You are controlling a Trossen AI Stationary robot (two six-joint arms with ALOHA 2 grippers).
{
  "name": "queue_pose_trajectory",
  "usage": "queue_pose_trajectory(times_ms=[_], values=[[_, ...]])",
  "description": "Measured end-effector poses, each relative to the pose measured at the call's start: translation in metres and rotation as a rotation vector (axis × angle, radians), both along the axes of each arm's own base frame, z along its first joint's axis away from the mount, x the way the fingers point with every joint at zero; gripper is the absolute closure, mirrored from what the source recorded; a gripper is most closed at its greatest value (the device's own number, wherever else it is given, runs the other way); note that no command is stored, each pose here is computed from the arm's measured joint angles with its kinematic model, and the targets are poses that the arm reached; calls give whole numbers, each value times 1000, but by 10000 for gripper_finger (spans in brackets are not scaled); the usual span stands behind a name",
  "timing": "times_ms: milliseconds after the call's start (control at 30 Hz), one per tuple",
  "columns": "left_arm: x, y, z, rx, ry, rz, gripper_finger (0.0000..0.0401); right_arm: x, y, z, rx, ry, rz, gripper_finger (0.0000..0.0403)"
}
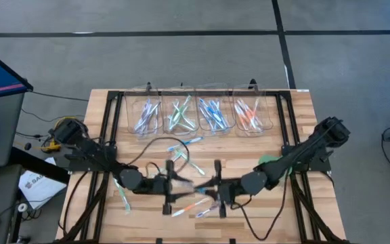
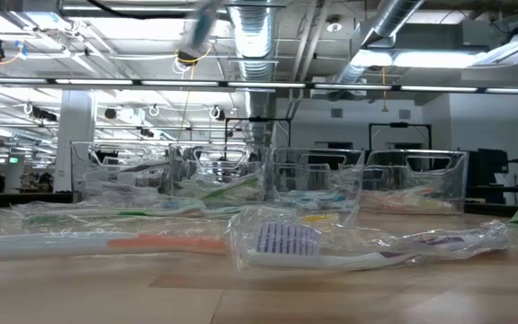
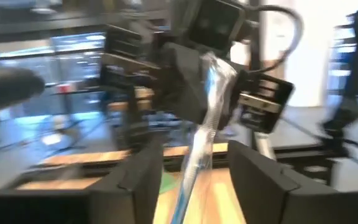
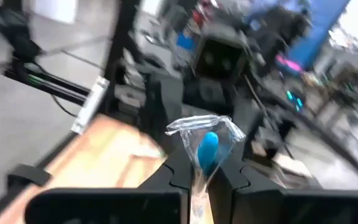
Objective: Pick & Place Toothbrushes
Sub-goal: Put the blue toothbrush into the middle right transparent bin
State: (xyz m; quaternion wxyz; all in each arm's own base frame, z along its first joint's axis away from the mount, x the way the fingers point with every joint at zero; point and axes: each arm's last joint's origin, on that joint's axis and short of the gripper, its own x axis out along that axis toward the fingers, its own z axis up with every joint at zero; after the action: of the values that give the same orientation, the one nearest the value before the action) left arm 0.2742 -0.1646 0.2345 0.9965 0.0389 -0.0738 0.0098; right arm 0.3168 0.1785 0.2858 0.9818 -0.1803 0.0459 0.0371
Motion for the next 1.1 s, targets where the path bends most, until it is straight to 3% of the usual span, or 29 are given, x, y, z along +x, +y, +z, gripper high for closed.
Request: queue_pose_trajectory(times_ms=[200, 333, 567, 667, 833, 1033, 1100], values=[[-38, 35, 11, -10, 2, 103, 188, -12, -22, 16, 67, 97, -90, 387], [-62, 58, 12, -37, -24, 132, 181, -28, -45, 26, 99, 132, -350, 387], [-86, 84, -15, -132, 6, 161, 186, -49, -125, 68, 194, 25, -621, 387], [-86, 93, -21, -182, 7, 196, 187, -52, -170, 76, 303, 13, -629, 387], [-83, 100, -21, -192, 0, 230, 185, -58, -242, 61, 542, 106, -744, 387], [-83, 99, -25, -164, 42, 223, 189, -53, -312, 40, 714, 202, -769, 387], [-83, 99, -28, -145, 74, 227, 190, -49, -332, 30, 760, 293, -793, 387]])
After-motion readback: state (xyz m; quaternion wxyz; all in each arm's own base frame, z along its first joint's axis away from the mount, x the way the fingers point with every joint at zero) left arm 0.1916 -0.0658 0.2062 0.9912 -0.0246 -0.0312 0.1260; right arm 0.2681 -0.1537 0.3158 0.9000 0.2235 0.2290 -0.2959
